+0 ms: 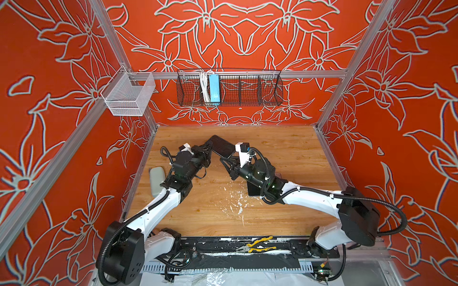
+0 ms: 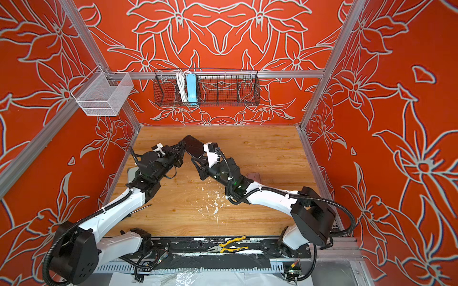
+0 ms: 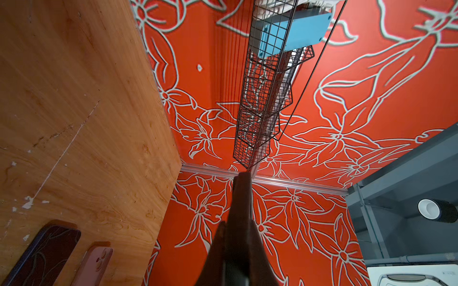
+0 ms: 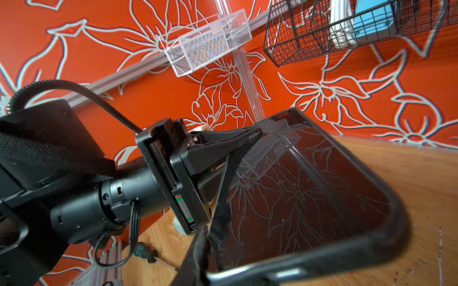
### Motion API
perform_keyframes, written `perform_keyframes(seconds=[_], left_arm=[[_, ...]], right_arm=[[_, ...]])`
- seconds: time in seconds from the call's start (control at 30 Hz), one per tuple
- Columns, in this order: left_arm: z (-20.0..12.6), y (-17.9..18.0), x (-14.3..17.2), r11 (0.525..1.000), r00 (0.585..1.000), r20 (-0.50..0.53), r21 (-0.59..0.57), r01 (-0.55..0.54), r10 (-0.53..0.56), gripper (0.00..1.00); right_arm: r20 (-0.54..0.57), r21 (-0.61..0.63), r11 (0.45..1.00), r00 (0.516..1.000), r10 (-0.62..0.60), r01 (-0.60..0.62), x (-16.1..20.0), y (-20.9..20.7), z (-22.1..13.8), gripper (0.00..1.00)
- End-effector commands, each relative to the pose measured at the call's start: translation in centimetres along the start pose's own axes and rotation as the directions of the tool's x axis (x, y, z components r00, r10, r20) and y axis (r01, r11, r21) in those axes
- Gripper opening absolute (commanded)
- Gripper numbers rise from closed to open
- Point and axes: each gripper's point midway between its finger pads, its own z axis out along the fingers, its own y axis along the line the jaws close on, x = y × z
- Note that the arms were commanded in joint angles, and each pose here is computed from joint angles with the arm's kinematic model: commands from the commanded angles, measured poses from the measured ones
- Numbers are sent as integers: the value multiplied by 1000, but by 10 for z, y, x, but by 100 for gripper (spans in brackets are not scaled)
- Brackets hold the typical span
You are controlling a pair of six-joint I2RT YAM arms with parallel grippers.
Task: Take the phone out of the phone case
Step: Remove the phone case from the phone.
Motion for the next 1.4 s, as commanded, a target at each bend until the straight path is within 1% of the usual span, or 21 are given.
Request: perform_keyframes(seconds=[0.0,0.1,0.3,0.5,0.7,0.8,0.87,0.97,1.0,1.03,1.1,1.13,1.2,1.23,1.27,1.3,1.33,1.37], left_arm=[[-4,-45,21,993,996,-82,121,-15,25,0],[-5,-48,22,992,996,-85,125,-13,24,0],[-7,-59,25,988,995,-96,152,-10,25,0],[-7,-59,22,987,996,-80,155,-32,45,0],[-4,-55,17,984,995,-58,161,-75,85,0],[-1,-61,15,969,983,-45,178,-170,180,0],[2,-66,13,950,962,-54,179,-255,269,0],[8,-72,10,911,918,-94,197,-361,384,0],[9,-75,11,896,900,-117,213,-390,420,0],[12,-79,14,869,868,-151,240,-432,473,0],[17,-81,17,848,830,-210,257,-463,516,0],[16,-87,23,816,795,-225,304,-491,563,0],[17,-91,30,778,741,-260,337,-531,619,0],[15,-95,37,742,698,-274,374,-557,662,0],[14,-97,41,714,660,-287,390,-581,694,0],[15,-96,41,706,644,-296,377,-599,705,0],[14,-98,43,684,616,-301,382,-622,728,0],[12,-98,46,653,580,-302,400,-643,756,0]], right_arm=[[-182,31,992,976,-118,126,50,-14,-4,13],[-184,55,988,974,-135,148,52,-20,-7,11],[-193,106,977,968,-162,184,55,-32,-12,10],[-165,84,992,983,-77,92,49,-30,-20,12],[-157,51,998,987,32,-24,33,-28,-40,22],[-188,23,996,978,91,-88,23,-30,-56,33],[-235,12,992,964,123,-123,16,-33,-67,40],[-294,-34,990,949,118,-134,6,-31,-82,49],[-312,-49,990,944,107,-129,3,-29,-86,52],[-339,-65,990,936,94,-123,1,-26,-90,55],[-380,-90,990,922,70,-112,-2,-23,-96,60],[-393,-104,989,918,59,-108,-4,-22,-98,62],[-403,-97,990,914,51,-98,-7,-25,-101,67],[-405,-92,991,913,52,-97,-9,-28,-102,71],[-406,-88,991,913,53,-97,-12,-29,-103,81],[-407,-86,992,912,54,-97,-15,-31,-103,93],[-409,-86,992,911,50,-93,-17,-32,-104,98],[-410,-88,992,911,44,-88,-18,-33,-104,98]])
